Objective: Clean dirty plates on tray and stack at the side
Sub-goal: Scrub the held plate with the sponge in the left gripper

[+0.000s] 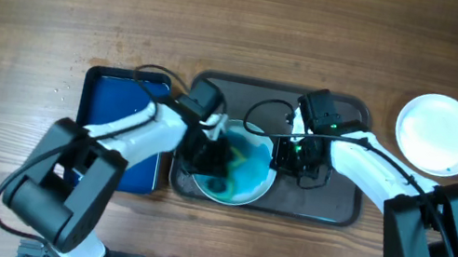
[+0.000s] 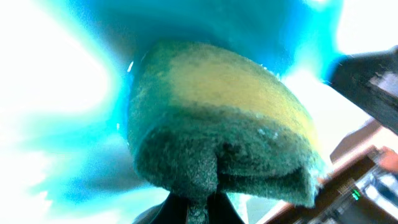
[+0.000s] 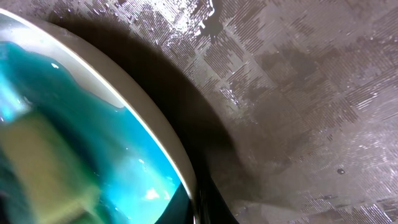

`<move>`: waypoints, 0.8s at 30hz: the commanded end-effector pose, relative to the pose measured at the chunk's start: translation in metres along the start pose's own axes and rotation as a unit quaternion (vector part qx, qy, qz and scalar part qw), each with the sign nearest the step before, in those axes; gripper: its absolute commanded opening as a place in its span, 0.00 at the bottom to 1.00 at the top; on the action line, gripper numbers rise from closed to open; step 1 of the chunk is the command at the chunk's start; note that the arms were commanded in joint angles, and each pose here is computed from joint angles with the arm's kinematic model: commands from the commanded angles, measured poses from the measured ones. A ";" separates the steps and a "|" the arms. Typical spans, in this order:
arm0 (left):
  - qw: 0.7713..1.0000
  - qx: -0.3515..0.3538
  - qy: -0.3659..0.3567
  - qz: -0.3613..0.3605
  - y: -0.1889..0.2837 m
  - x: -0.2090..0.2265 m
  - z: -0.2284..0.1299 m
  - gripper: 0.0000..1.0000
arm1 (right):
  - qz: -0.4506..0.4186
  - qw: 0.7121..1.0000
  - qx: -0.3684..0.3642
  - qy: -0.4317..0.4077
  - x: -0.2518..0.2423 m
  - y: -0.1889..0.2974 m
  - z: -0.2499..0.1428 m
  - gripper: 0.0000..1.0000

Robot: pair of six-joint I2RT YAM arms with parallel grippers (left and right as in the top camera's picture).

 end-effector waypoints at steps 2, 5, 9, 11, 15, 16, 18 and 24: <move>0.998 0.032 -0.015 -0.060 -0.019 -0.024 -0.012 0.04 | -0.033 0.999 0.021 -0.018 -0.015 -0.010 -0.013 0.04; 0.997 -0.002 -0.027 -0.077 -0.017 -0.032 0.004 0.04 | -0.033 0.999 0.022 -0.019 -0.016 -0.010 -0.013 0.04; 0.995 -0.070 -0.018 -0.062 -0.009 -0.023 0.037 0.04 | -0.033 0.999 0.023 -0.019 -0.016 -0.010 -0.013 0.04; 0.992 -0.107 -0.014 -0.058 -0.002 -0.018 0.055 0.04 | -0.034 0.999 0.024 -0.019 -0.016 -0.010 -0.014 0.04; 0.984 -0.171 0.029 -0.036 0.012 0.000 0.085 0.04 | -0.034 0.999 0.026 -0.020 -0.016 -0.010 -0.015 0.04; 0.982 -0.181 0.048 -0.010 0.014 0.013 0.088 0.04 | -0.035 0.999 0.027 -0.020 -0.016 -0.010 -0.015 0.04; 0.978 -0.187 0.082 0.047 0.016 0.039 0.085 0.04 | -0.035 0.999 0.028 -0.021 -0.016 -0.010 -0.016 0.04; 0.958 -0.154 0.133 0.201 0.022 0.098 0.050 0.04 | -0.035 0.999 0.029 -0.012 -0.017 -0.010 -0.016 0.04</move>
Point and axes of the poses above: each gripper's point midway between its finger pads, its own y axis back along the fingers, its own x axis along the line the jaws close on, z = x × y, the point moved 1 cm from there along y, back along the fingers, and after that the axes turned 5 degrees about y, right-handed, at the moved point
